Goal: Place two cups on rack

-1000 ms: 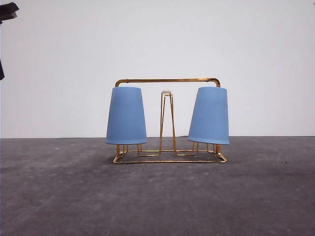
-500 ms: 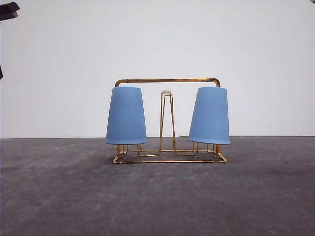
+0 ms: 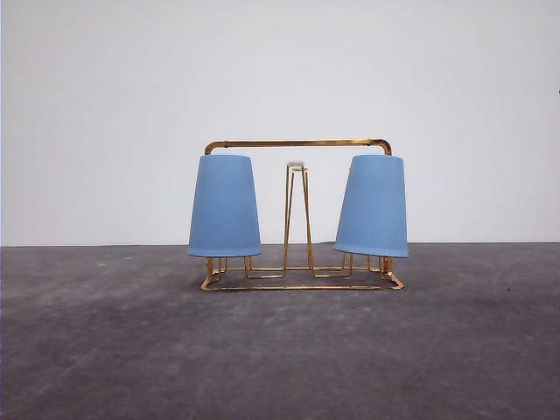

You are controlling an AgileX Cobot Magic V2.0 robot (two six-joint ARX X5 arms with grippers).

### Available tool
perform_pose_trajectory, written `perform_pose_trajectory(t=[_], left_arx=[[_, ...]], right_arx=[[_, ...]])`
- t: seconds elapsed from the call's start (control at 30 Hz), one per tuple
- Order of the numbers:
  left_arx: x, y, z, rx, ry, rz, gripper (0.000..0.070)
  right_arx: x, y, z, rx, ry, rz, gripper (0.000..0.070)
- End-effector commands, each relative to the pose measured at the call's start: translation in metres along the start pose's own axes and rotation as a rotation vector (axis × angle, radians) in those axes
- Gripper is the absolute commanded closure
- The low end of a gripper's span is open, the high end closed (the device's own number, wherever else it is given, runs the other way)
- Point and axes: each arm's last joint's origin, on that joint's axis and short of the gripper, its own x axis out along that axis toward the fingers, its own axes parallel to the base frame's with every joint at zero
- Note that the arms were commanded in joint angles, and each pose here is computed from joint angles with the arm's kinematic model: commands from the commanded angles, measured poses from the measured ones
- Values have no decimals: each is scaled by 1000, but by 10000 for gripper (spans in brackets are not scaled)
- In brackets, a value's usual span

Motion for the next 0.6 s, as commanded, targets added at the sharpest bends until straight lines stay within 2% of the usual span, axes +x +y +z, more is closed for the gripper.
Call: perform_pose_trajectory(t=[0.0,0.13,0.23,0.37,0.47,0.57], left_arx=[[-1,4,-23,-30,-37,5,677],[-3,9,-64,-31,-123,7,677],[-3,11,-83,-34,-176,0,677],[-3,12,-96,-31,-241,-7,677],[-6,12,-94,-22,-304,-11,677],[-6,11,-95,-26,-296,-5,678]], right_arx=[[1,0,2,14,-14,2,685],[1,1,5,11,-38,4,685],[1,1,5,11,-44,4,685],[1,1,5,11,-44,4,685],[1,1,6,10,-48,4,685],[1,1,6,10,-51,5,685]])
